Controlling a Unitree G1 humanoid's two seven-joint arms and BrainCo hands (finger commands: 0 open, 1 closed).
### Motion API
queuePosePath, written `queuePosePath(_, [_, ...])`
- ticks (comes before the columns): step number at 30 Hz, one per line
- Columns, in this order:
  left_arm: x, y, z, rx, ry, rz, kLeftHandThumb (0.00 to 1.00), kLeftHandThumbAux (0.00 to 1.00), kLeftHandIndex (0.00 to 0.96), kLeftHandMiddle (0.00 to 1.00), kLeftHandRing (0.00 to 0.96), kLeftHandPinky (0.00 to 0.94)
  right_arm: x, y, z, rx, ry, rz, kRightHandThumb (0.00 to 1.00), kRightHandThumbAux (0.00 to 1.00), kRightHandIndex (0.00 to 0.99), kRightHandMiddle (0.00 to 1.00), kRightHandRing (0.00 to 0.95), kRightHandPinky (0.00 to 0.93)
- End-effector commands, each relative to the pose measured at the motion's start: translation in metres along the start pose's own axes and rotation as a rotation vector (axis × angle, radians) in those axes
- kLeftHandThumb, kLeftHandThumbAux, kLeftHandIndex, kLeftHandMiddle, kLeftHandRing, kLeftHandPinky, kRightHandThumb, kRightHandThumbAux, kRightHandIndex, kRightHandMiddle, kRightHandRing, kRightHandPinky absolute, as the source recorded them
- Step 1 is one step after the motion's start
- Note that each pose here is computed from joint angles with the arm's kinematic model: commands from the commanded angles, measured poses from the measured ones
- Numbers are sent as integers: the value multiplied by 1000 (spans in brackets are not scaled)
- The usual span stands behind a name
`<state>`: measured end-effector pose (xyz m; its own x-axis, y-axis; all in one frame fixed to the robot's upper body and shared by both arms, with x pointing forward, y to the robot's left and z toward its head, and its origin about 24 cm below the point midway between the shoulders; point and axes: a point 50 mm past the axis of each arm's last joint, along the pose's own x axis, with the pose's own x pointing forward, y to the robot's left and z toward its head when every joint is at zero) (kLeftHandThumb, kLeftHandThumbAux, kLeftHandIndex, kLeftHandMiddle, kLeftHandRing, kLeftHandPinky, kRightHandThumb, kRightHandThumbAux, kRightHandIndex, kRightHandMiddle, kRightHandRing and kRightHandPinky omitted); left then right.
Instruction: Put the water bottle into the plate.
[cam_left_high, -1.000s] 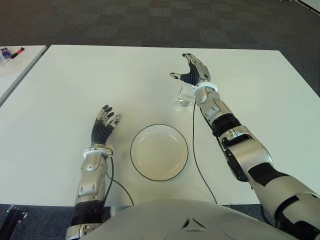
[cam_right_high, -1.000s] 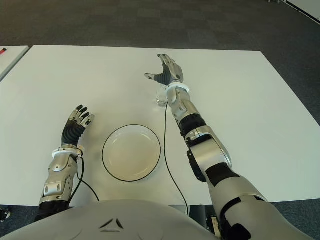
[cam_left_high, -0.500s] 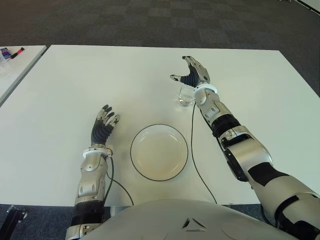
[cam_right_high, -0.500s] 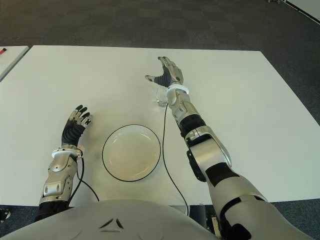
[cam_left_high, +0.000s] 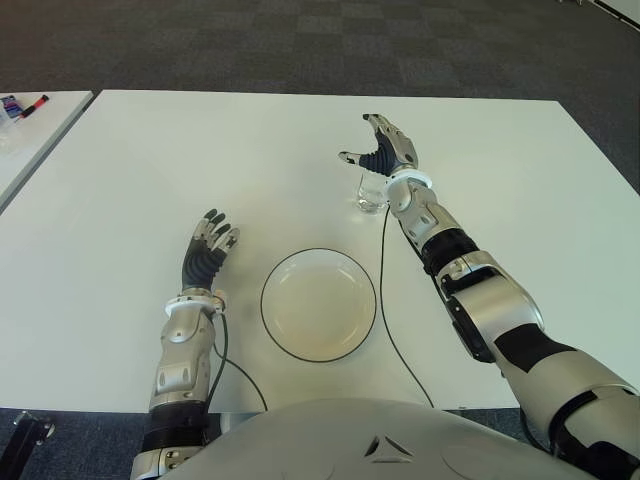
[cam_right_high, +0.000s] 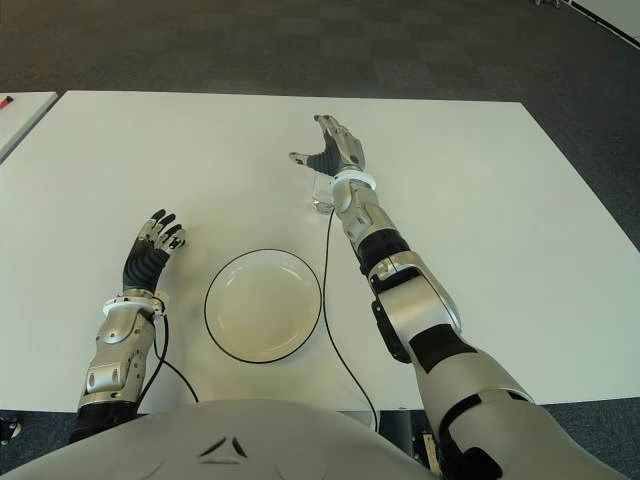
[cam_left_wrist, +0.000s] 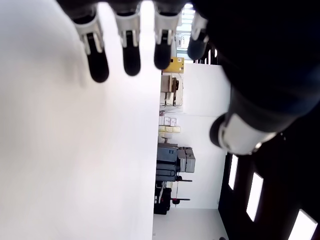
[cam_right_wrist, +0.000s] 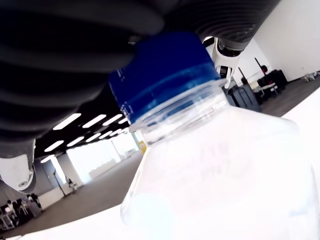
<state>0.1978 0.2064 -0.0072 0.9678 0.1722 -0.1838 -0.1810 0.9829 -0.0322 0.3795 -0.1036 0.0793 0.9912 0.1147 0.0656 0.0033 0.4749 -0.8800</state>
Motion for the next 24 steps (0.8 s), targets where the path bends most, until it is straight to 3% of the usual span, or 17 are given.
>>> queuePosePath(1, [0, 1, -1, -4, 0, -10, 404, 657, 78, 119, 144, 208, 2, 0, 5, 2, -15, 3, 294, 464, 30, 83, 129, 215])
queuePosePath(14, [-1, 0, 1, -5, -18, -4, 426, 627, 84, 141, 180, 259, 1, 2, 5, 8, -15, 7, 280, 468, 25, 72, 113, 198])
queuePosePath(24, [0, 1, -1, 8, -12, 14, 428, 636, 82, 136, 165, 220, 1, 2, 5, 8, -17, 5, 273, 472, 28, 85, 126, 212])
